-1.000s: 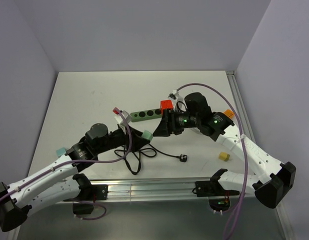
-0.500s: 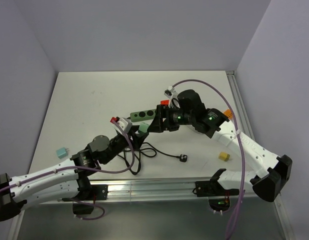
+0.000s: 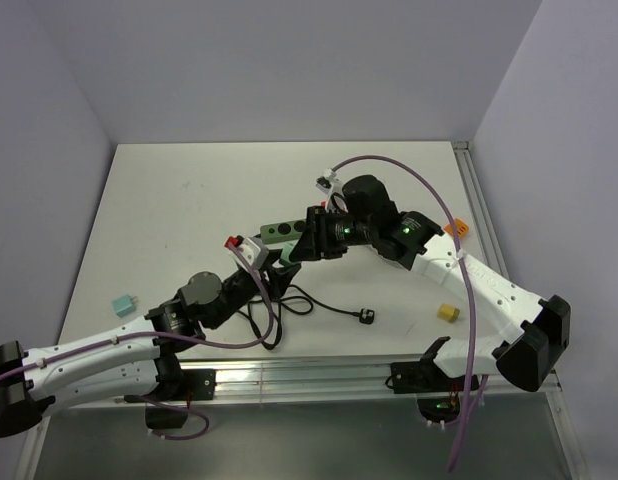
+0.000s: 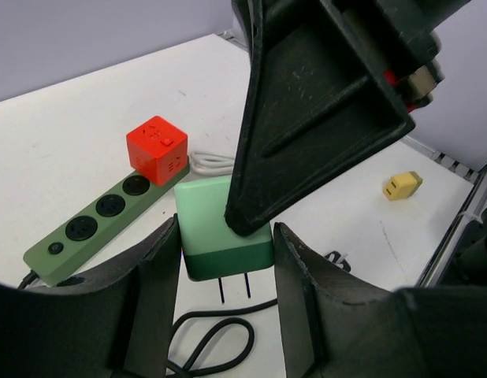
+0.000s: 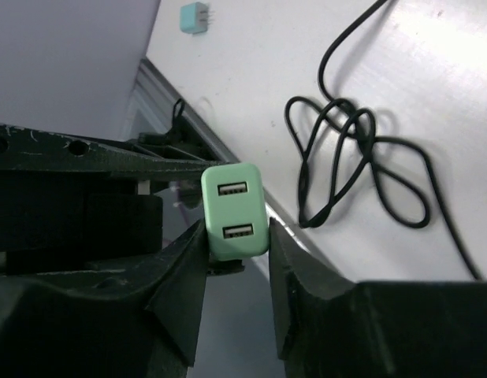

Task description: Insert the plug

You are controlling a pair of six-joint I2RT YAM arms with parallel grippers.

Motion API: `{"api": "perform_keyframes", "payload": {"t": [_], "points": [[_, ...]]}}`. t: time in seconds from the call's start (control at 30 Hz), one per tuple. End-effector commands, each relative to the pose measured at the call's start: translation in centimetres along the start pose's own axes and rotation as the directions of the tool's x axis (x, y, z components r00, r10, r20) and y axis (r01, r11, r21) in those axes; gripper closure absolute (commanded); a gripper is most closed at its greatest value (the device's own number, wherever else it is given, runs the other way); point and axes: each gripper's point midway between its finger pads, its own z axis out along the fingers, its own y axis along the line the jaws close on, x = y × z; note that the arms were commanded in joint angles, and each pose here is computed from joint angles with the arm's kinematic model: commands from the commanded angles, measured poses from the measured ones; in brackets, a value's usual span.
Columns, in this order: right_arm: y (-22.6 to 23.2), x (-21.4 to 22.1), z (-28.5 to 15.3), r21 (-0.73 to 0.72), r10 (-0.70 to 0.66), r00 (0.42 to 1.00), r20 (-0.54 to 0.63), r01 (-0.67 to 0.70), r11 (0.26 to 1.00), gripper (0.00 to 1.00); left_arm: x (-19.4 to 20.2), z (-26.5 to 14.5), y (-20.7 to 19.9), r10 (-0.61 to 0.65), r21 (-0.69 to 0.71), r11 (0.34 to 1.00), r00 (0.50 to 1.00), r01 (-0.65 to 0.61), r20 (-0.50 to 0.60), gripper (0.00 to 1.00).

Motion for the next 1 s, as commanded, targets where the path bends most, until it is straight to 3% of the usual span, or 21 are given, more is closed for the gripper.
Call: {"api": "perform_keyframes", "payload": {"t": [0.0, 0.07, 0.1, 0.17, 0.2, 0.23, 0.3, 0.43, 0.6, 0.8, 0.97], "points": [[2.3, -0.9, 0.3, -0.102, -0.064, 0.998, 0.021, 0.066, 0.993, 0.63, -2.5, 0.2, -1.2, -0.036, 0.042, 0.999, 0.997, 0.033, 0.065, 1.00], [2.4, -0.5, 0.2, -0.118, -0.097, 0.995, 0.019, 0.099, 0.988, 1.00, -2.4, 0.3, -1.8, -0.050, 0.067, 0.997, 0.998, 0.047, 0.038, 0.88], [2.7, -0.7, -0.2, -0.127, -0.115, 0.993, 0.041, 0.119, 0.985, 1.00, -2.3, 0.3, -2.0, -0.055, 0.077, 0.996, 0.998, 0.053, 0.023, 0.76], [2.6, -0.4, -0.8, -0.137, -0.147, 0.987, 0.063, 0.154, 0.979, 1.00, -2.3, -0.1, -2.9, -0.083, 0.118, 0.989, 0.997, 0.083, -0.008, 0.32], [2.9, -0.5, -1.2, -0.144, -0.159, 0.984, 0.077, 0.169, 0.975, 1.00, -2.3, -0.4, -3.2, -0.093, 0.135, 0.986, 0.996, 0.094, -0.013, 0.32], [2.9, -0.4, -1.5, -0.147, -0.169, 0.982, 0.083, 0.180, 0.973, 1.00, -2.7, -1.0, -3.4, -0.107, 0.156, 0.982, 0.994, 0.106, -0.001, 0.19], [3.6, -0.1, -2.6, -0.174, -0.211, 0.972, 0.104, 0.227, 0.958, 1.00, -3.1, -2.2, -4.7, -0.128, 0.246, 0.961, 0.992, 0.123, 0.003, 0.12], [5.2, 1.0, -4.4, -0.270, -0.287, 0.950, 0.127, 0.311, 0.911, 1.00, -4.6, -5.2, -6.3, -0.183, 0.383, 0.913, 0.981, 0.143, 0.068, 0.12], [8.5, 3.1, -7.3, -0.459, -0.376, 0.907, 0.191, 0.421, 0.782, 1.00, -5.3, -7.4, -7.1, -0.229, 0.466, 0.873, 0.965, 0.146, 0.126, 0.17], [10.6, 4.0, -9.2, -0.502, -0.448, 0.857, 0.256, 0.514, 0.696, 1.00, -5.3, -7.0, -9.4, -0.220, 0.559, 0.816, 0.973, 0.147, 0.067, 0.29], [10.4, 4.5, -8.9, -0.488, -0.476, 0.847, 0.238, 0.528, 0.695, 1.00, -6.5, -7.3, -9.7, -0.252, 0.585, 0.799, 0.962, 0.143, 0.109, 0.33]]}}
